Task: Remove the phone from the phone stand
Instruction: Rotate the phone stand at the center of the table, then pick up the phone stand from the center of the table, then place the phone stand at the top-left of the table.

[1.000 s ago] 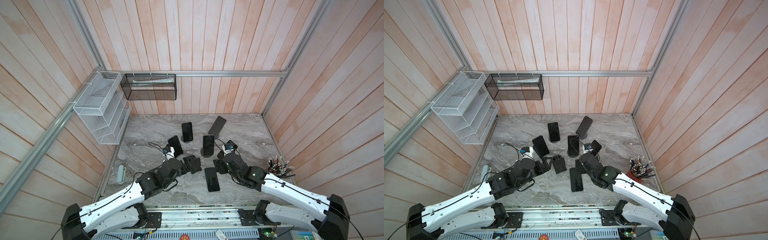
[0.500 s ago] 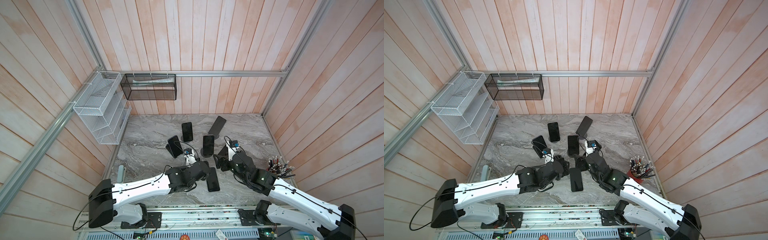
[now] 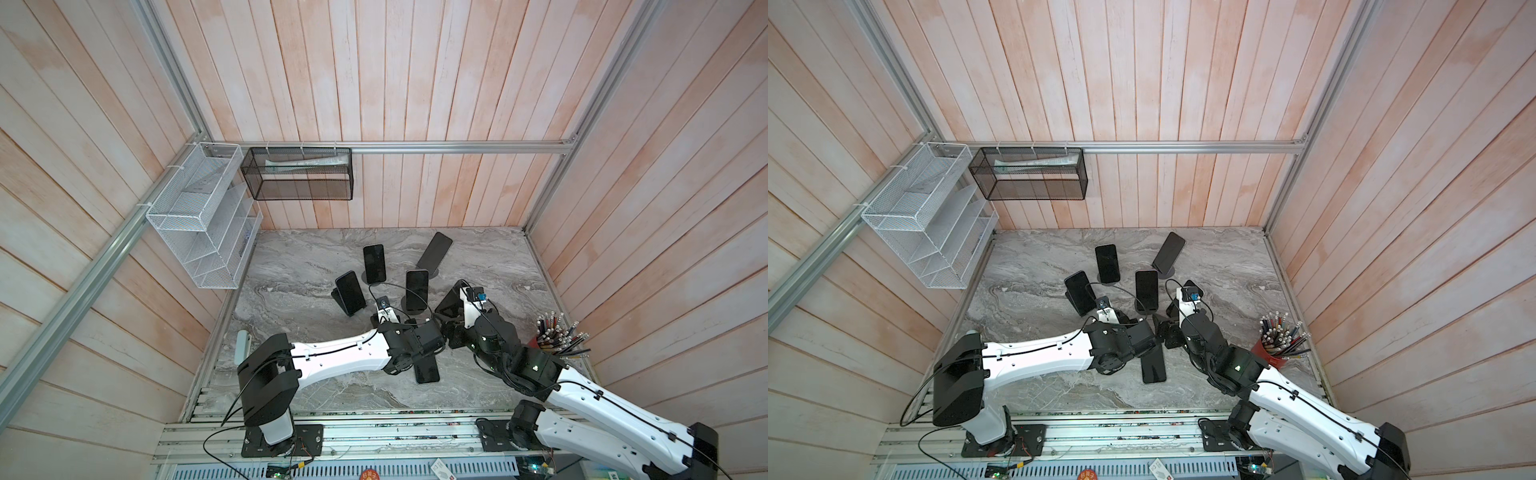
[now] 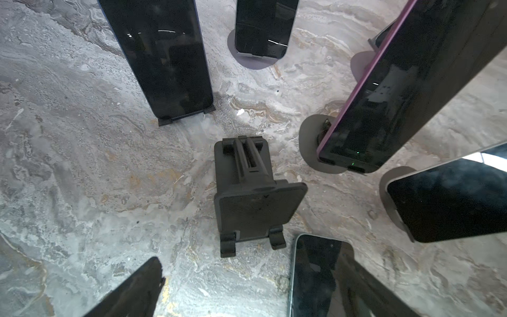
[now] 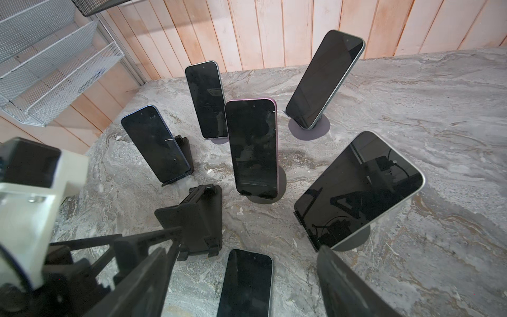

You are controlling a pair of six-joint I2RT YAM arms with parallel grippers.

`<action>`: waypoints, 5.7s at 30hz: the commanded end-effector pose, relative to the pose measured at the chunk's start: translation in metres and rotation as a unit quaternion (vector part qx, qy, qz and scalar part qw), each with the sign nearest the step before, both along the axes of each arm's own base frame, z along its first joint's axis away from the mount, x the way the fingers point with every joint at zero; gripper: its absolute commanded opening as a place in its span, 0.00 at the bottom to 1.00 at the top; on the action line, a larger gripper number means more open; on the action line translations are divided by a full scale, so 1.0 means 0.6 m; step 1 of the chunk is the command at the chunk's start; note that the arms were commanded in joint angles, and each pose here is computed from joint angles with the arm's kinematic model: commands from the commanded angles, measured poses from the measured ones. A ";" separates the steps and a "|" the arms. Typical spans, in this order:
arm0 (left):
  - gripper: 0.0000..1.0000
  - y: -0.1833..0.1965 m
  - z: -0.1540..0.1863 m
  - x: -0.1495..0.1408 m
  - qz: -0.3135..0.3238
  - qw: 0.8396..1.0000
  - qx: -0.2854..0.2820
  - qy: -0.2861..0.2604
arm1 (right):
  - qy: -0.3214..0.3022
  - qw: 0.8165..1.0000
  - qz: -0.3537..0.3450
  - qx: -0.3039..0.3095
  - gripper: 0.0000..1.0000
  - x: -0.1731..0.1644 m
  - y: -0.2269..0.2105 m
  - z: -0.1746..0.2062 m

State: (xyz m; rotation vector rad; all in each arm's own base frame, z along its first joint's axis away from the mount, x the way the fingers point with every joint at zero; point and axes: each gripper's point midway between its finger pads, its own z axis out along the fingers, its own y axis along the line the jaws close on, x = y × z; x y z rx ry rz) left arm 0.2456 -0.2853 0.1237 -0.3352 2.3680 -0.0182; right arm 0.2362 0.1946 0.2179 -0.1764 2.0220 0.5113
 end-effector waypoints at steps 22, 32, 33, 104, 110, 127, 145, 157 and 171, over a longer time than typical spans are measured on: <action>0.99 -0.014 -0.056 0.079 -0.044 0.999 0.032 0.002 | -0.020 0.998 -0.048 0.024 0.89 -0.006 -0.046 0.018; 0.91 0.029 -0.085 0.070 -0.037 0.998 0.053 0.017 | -0.017 0.999 -0.046 0.020 0.89 -0.004 -0.042 0.017; 0.91 0.035 -0.084 0.067 -0.036 0.998 0.055 0.016 | -0.017 0.999 -0.046 0.021 0.89 -0.004 -0.042 0.016; 0.58 0.043 -0.031 0.053 -0.147 0.987 0.043 -0.046 | -0.036 0.998 -0.051 -0.016 0.90 0.007 -0.047 0.026; 0.54 0.040 0.021 0.027 -0.165 0.983 0.039 -0.066 | -0.044 0.998 -0.047 -0.019 0.90 0.012 -0.041 0.042; 0.49 0.225 0.316 0.021 -0.082 0.981 0.052 -0.169 | -0.040 0.998 -0.042 0.007 0.89 0.010 -0.035 0.046; 0.44 0.506 0.296 0.329 0.080 0.961 0.050 -0.258 | -0.042 0.999 -0.015 0.028 0.87 0.009 -0.011 0.045; 0.42 0.553 0.082 0.437 0.100 0.984 0.004 -0.150 | -0.051 0.999 -0.009 -0.004 0.88 0.026 -0.003 0.027; 0.42 0.558 -0.026 0.493 0.099 0.993 0.006 -0.066 | -0.047 0.998 -0.004 -0.030 0.88 0.048 0.009 0.010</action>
